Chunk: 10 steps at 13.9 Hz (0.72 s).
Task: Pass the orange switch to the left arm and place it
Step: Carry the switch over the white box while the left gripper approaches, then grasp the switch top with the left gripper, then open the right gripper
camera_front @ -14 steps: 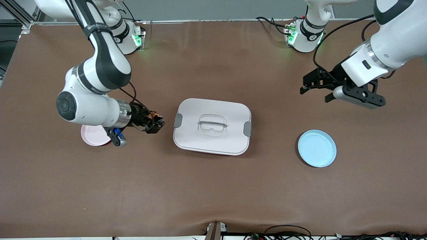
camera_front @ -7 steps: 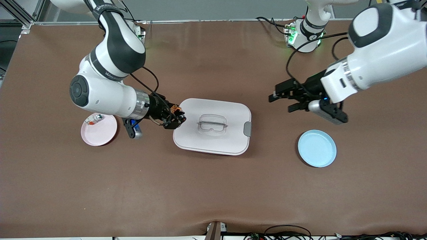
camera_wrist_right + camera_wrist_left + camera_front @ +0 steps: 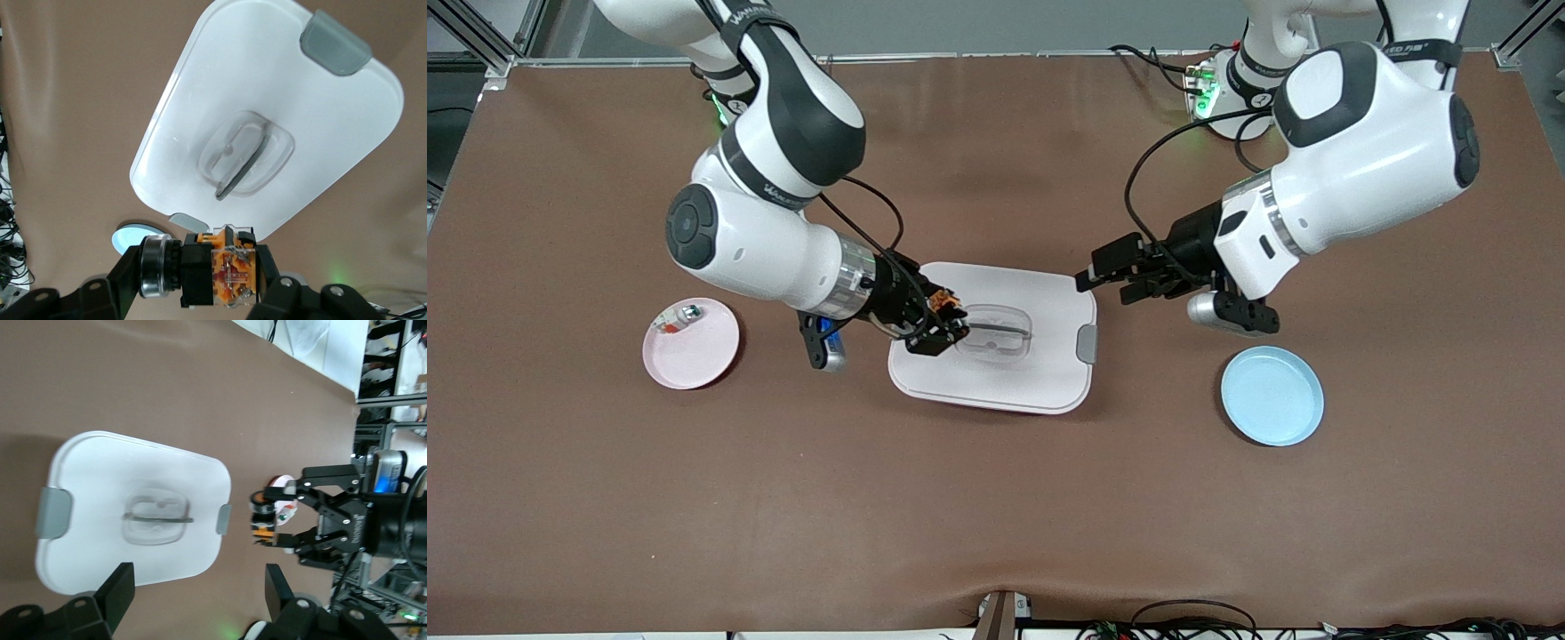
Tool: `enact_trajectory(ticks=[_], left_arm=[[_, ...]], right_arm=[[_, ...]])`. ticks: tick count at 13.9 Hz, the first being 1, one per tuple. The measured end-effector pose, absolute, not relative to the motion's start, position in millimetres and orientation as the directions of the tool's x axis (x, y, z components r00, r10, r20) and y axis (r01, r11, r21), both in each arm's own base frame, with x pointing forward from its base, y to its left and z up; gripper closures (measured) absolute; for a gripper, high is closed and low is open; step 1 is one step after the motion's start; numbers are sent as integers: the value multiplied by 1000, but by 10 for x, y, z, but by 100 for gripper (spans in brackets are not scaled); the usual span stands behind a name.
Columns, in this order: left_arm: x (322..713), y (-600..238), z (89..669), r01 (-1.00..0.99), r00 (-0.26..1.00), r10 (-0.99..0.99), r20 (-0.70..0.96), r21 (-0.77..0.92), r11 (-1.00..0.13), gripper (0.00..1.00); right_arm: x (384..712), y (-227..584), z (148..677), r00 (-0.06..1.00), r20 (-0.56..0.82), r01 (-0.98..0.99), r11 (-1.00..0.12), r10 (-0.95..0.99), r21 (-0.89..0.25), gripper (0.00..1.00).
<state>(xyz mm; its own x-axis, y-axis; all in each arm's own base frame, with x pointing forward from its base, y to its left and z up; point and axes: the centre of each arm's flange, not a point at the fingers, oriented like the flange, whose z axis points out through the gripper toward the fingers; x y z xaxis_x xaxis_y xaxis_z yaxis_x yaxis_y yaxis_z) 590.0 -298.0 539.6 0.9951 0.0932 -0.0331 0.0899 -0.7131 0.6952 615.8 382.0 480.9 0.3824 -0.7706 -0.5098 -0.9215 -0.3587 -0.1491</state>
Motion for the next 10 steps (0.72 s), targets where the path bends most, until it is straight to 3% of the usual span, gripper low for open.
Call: enact_trajectory(ticks=[6, 10], left_arm=[[5977, -3182, 5153, 115, 991, 124, -43, 739, -664, 13], [6019, -3219, 5038, 50, 997, 76, -4, 785, -618, 20]], right_arm=[[6260, 4146, 4931, 312, -558, -950, -253, -769, -182, 27], [6285, 4329, 4949, 272, -586, -962, -209, -764, -175, 27]])
